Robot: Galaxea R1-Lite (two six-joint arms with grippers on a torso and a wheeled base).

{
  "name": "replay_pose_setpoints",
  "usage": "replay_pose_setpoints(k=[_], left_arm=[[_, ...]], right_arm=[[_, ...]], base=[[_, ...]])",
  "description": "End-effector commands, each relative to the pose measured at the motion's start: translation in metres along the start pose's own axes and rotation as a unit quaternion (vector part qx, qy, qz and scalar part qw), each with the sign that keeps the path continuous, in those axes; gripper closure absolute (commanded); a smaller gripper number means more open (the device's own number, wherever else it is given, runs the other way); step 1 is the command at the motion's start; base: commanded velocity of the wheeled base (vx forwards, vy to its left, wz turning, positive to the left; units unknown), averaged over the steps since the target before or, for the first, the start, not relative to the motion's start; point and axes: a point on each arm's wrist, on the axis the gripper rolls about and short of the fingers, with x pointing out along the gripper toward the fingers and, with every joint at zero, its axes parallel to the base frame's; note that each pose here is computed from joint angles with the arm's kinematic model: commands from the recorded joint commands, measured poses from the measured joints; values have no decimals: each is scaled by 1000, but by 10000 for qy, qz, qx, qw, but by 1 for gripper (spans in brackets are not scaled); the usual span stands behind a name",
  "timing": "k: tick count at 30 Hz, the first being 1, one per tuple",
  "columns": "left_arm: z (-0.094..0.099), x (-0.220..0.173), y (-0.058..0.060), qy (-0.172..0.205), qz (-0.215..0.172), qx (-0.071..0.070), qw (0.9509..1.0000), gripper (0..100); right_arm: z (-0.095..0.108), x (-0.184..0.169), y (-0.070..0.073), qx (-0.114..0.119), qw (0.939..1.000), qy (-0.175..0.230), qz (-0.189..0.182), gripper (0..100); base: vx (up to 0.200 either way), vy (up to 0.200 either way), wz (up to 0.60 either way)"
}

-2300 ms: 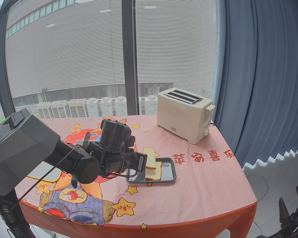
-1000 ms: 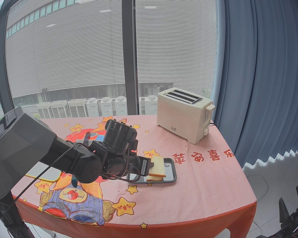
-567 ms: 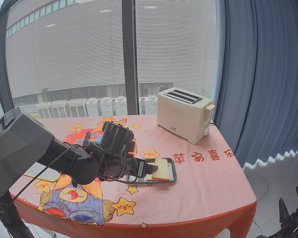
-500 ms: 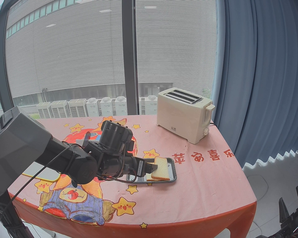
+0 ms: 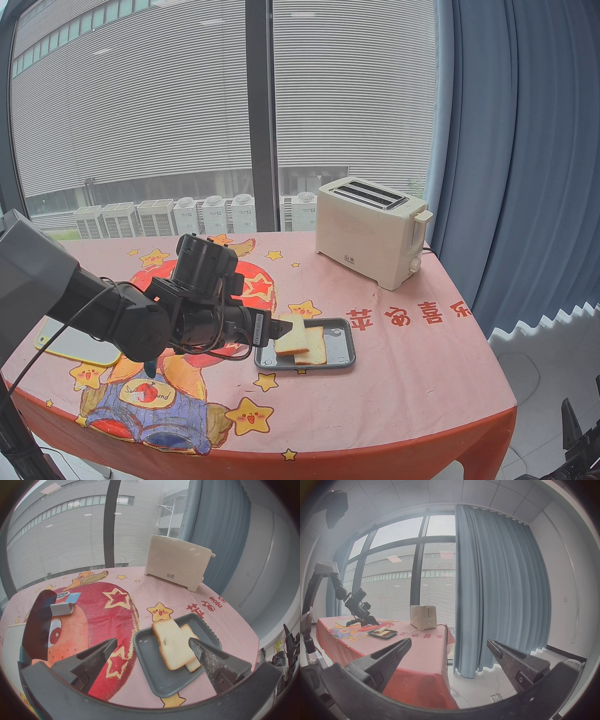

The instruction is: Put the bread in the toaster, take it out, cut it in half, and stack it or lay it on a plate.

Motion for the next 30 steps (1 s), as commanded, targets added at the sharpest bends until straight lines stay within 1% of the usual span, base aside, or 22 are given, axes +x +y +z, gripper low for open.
replay_pose_setpoints(k=[1, 3, 5, 8, 15, 16, 18, 21, 22, 23, 24, 26, 28, 29, 30], left_arm=[[-4, 0, 1, 60, -2, -42, 10000, 0], [-3, -1, 1, 45, -6, -26, 10000, 0], [-2, -1, 2, 27, 3, -43, 10000, 0], [-3, -1, 2, 33, 12, -12, 10000, 0], [2, -8, -1, -85, -55, -11, 9999, 0], [7, -19, -3, -235, -88, 2, 9997, 0], [10, -26, -4, -334, -100, 10, 9994, 0], [22, -54, -8, -717, -176, 34, 9973, 0], [22, -56, -8, -732, -179, 35, 9972, 0], [24, -75, -9, -947, -164, 43, 9954, 0], [25, -82, -9, -1024, -135, 37, 9946, 0], [24, -108, -6, -1441, 24, 0, 9896, 0], [20, -129, -2, -1856, 126, -8, 9825, 0], [17, -139, 1, -2047, 209, -12, 9786, 0], [12, -150, 7, -2257, 365, -29, 9735, 0]], right_arm=[[-5, 0, 0, 1, 10000, 4, 0, 0], [-5, 0, 0, 1, 10000, 4, 0, 0], [-5, 0, 0, 1, 10000, 4, 8, 0], [-5, 0, 0, 1, 10000, 4, 0, 0], [-5, 0, 0, -7, 10000, 4, 0, 0], [-5, 0, 0, -7, 10000, 4, 0, 0], [-5, 0, 0, 1, 10000, 4, 0, 0], [-5, 0, 0, 1, 10000, 4, 8, 0], [-5, 0, 0, -7, 10000, 4, 0, 0], [-5, 0, 0, 1, 10000, 4, 0, 0], [-5, 0, 0, 1, 10000, 4, 0, 0], [-5, 0, 0, -7, 10000, 4, 0, 0], [-5, 0, 0, -7, 10000, 4, 0, 0], [-5, 0, 0, 1, 10000, 4, 0, 0], [-5, 0, 0, -7, 10000, 4, 0, 0]], base=[[0, 0, 0], [0, 0, 0], [0, 0, 0], [0, 0, 0], [0, 0, 0], [0, 0, 0], [0, 0, 0], [0, 0, 0], [0, 0, 0], [0, 0, 0], [0, 0, 0], [0, 0, 0], [0, 0, 0], [0, 0, 0], [0, 0, 0]])
